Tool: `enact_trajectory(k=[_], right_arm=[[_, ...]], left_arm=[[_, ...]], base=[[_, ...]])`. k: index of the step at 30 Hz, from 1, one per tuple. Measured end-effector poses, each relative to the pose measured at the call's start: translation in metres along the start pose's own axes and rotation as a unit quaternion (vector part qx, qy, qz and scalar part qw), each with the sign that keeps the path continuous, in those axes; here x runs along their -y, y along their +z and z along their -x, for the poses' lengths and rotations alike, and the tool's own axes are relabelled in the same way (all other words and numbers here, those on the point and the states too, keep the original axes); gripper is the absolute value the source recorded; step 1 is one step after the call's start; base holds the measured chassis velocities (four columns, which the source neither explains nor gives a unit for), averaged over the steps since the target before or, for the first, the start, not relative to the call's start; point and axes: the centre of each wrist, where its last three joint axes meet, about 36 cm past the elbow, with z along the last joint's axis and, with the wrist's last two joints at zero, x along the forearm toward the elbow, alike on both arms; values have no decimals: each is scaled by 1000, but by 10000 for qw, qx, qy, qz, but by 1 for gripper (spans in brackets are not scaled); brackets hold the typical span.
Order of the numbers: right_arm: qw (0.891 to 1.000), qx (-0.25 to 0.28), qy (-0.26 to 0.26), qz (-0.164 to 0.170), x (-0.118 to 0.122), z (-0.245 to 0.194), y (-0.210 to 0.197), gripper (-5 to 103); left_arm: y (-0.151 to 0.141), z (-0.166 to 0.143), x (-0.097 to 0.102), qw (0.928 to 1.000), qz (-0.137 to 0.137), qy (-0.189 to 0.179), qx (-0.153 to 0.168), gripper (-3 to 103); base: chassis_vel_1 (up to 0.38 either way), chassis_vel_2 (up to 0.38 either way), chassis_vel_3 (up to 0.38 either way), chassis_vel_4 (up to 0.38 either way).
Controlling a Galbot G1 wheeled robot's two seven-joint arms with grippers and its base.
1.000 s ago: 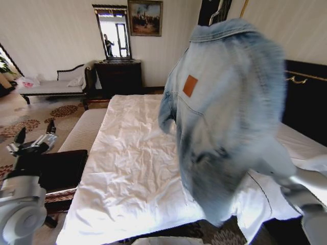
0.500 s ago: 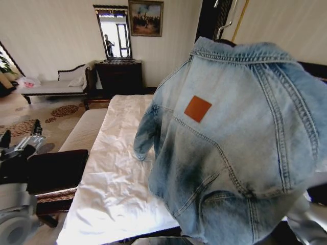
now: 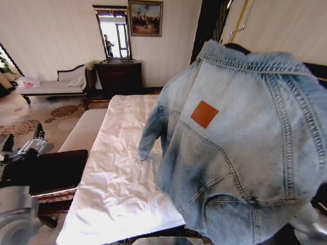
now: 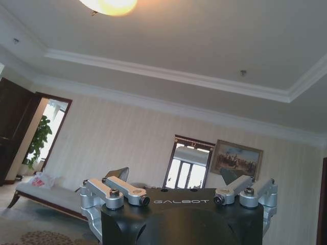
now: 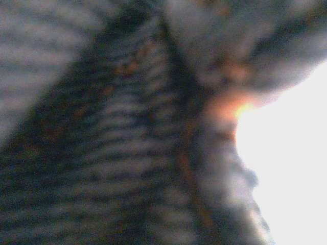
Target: Pick up the clothes from the bed and hang them on the clothes hanger.
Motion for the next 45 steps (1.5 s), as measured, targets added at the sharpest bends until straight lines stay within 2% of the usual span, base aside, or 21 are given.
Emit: enact_trajectory(k=[4,10,16,25,32,45], right_arm=[[10000,-27,37,-22,8,-15,9,21],[9994,59,213,-253,17,-29,-2,21],[9990,42,252,-372,12,-45,-15,21],[9980,124,368,-499,10,-56,-28,21],[9977,222,302,-557,6,-53,-41,21],[9979,217,301,-533,6,-52,-39,21]], left_arm=[[2,-5,-2,9999,70,-97,-80,100],[6,-12,-4,9995,109,-266,-124,100],[13,-16,0,9992,49,-348,-203,100],[17,-17,3,9991,125,-240,-329,100],[16,-15,3,9992,129,-212,-306,100],[15,-13,4,9995,93,-196,-241,100]], base=[[0,0,0,0],[0,0,0,0],[0,0,0,0],[0,0,0,0],[30,-26,-32,37],[94,-86,-95,80]])
